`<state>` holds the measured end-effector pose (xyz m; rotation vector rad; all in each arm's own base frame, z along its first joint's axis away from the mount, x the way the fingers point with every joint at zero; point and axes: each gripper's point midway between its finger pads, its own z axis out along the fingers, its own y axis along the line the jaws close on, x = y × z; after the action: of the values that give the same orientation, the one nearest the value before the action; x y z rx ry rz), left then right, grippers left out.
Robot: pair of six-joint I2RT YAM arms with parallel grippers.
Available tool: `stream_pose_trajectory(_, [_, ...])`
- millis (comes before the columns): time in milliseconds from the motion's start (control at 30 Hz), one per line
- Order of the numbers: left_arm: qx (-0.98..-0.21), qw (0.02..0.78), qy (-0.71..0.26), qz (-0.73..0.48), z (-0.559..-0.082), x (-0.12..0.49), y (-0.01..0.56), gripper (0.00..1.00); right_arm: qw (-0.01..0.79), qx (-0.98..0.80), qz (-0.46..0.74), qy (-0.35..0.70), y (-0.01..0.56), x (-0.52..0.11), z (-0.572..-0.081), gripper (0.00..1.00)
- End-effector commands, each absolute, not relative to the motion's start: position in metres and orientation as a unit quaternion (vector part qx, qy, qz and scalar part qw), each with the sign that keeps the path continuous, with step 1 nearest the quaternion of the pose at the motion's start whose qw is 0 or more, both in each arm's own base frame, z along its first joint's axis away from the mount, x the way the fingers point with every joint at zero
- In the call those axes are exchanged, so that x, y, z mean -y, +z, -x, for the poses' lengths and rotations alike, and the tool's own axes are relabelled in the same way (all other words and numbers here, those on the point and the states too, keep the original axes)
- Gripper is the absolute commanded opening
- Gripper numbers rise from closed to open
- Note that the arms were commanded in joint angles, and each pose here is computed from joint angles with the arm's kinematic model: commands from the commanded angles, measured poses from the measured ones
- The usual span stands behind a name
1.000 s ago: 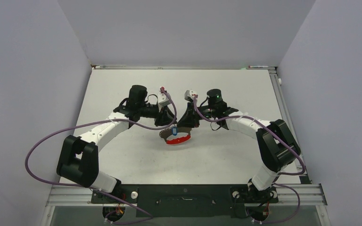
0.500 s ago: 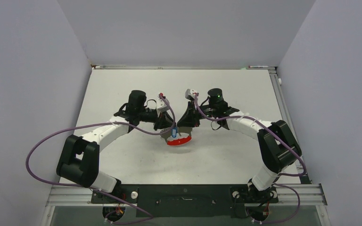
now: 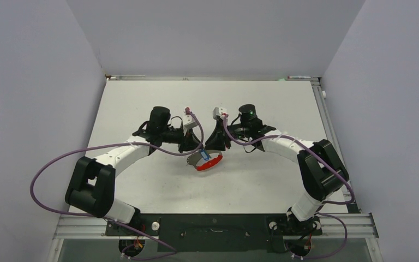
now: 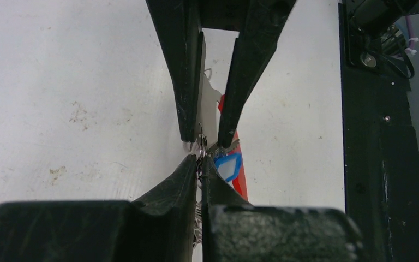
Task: Remove the keys from the keyring
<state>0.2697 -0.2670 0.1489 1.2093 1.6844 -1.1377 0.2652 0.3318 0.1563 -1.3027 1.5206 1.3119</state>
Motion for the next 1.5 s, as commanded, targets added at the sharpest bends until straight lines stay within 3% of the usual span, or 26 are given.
stream_pose_trajectory(0, [-0.677,0.385,-0.406,-0.479,-0.273,0.262,0.145,0.0,0.403,-0.556,0.547,0.478,0.165,-0.336,-0.273,0.28])
stream_pose_trajectory(100, [-0.69,0.383,-0.388,-0.477,-0.275,0.257,0.129,0.0,0.409,-0.557,0.548,0.47,0.156,-0.336,-0.276,0.45])
stream_pose_trajectory(333, [-0.697,0.375,-0.347,-0.502,-0.275,0.255,0.11,0.0,0.404,-0.547,0.576,0.454,0.136,-0.34,-0.273,0.46])
stream_pose_trajectory(1133, [-0.671,0.367,-0.368,-0.529,-0.267,0.264,0.118,0.0,0.402,-0.523,0.617,0.429,0.104,-0.352,-0.26,0.26])
stream_pose_trajectory(1367, [-0.672,0.368,-0.374,-0.523,-0.267,0.265,0.121,0.0,0.403,-0.518,0.622,0.427,0.106,-0.356,-0.258,0.06])
stream_pose_trajectory(1467, [-0.677,0.374,-0.381,-0.507,-0.272,0.264,0.125,0.0,0.41,-0.516,0.618,0.429,0.109,-0.357,-0.257,0.05])
